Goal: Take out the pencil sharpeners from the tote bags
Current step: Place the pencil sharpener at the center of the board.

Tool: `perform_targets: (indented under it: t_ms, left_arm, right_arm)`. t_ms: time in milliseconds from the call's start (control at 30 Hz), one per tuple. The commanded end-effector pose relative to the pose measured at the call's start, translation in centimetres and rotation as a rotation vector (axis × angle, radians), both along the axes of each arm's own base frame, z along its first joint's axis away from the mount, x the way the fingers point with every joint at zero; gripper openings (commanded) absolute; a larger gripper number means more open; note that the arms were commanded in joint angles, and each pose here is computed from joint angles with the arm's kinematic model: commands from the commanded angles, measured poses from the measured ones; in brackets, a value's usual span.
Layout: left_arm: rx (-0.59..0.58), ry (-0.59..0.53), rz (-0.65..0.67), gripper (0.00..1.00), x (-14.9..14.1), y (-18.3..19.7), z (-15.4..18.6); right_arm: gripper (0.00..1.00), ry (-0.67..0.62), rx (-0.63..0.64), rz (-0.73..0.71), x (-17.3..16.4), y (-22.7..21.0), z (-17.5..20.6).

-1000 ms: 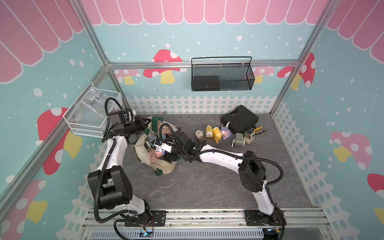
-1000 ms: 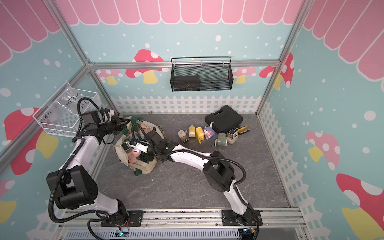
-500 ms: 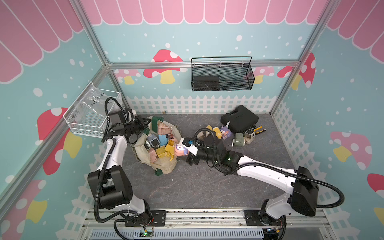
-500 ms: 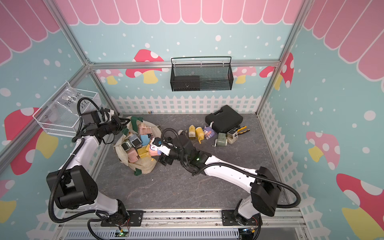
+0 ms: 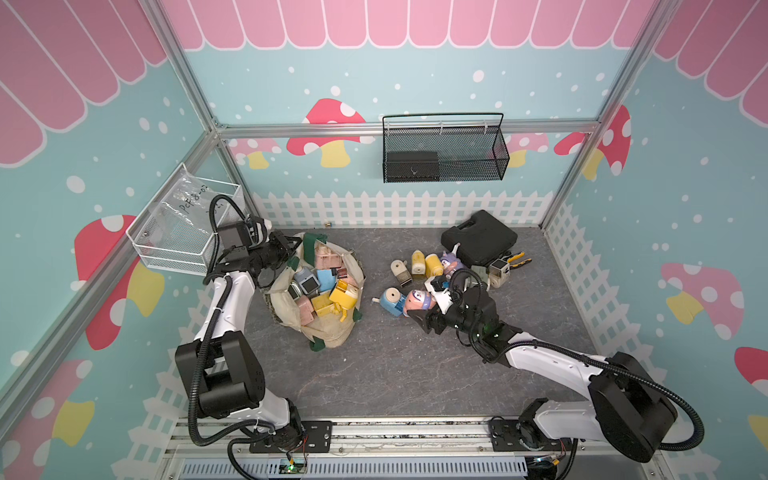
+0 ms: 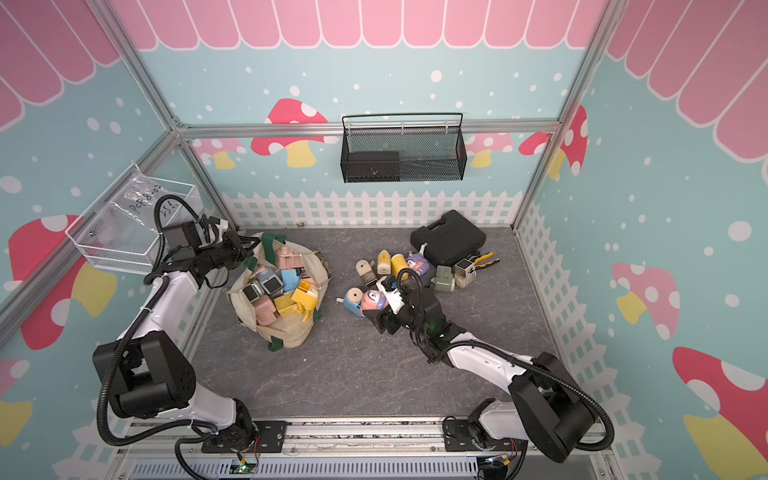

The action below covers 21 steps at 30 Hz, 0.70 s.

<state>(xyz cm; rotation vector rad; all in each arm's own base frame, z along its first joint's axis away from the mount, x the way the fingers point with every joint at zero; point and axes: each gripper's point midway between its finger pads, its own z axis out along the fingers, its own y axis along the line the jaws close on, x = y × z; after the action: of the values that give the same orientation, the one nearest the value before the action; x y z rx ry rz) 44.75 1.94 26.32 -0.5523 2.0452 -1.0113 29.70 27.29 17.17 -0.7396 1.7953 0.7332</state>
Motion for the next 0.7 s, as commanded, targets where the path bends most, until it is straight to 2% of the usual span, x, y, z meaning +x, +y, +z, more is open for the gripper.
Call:
perform_targets:
  t_ms: [0, 133, 467, 567, 667]
  left_arm:
    - [0.001, -0.039, -0.002, 0.0, 0.0, 0.2, 0.8]
    - [0.002, -0.039, -0.002, 0.0, 0.0, 0.2, 0.8]
    - [0.002, -0.04, -0.003, 0.0, 0.0, 0.2, 0.8]
    - [0.002, -0.04, -0.004, 0.0, 0.0, 0.2, 0.8]
    - [0.002, -0.039, -0.003, 0.0, 0.1, 0.2, 0.8]
  right_arm:
    - [0.53, -0.01, 0.147, 0.001, 0.9, 0.0, 1.8]
    - [0.53, 0.054, 0.208, -0.019, 2.3, -1.0, 0.1]
    - [0.54, 0.211, 0.182, -0.041, 5.5, -0.4, -5.4]
    - [0.58, 0.239, 0.173, -0.037, 5.9, 0.0, -6.5]
    - [0.68, 0.253, 0.167, -0.046, 6.2, 0.0, -7.3]
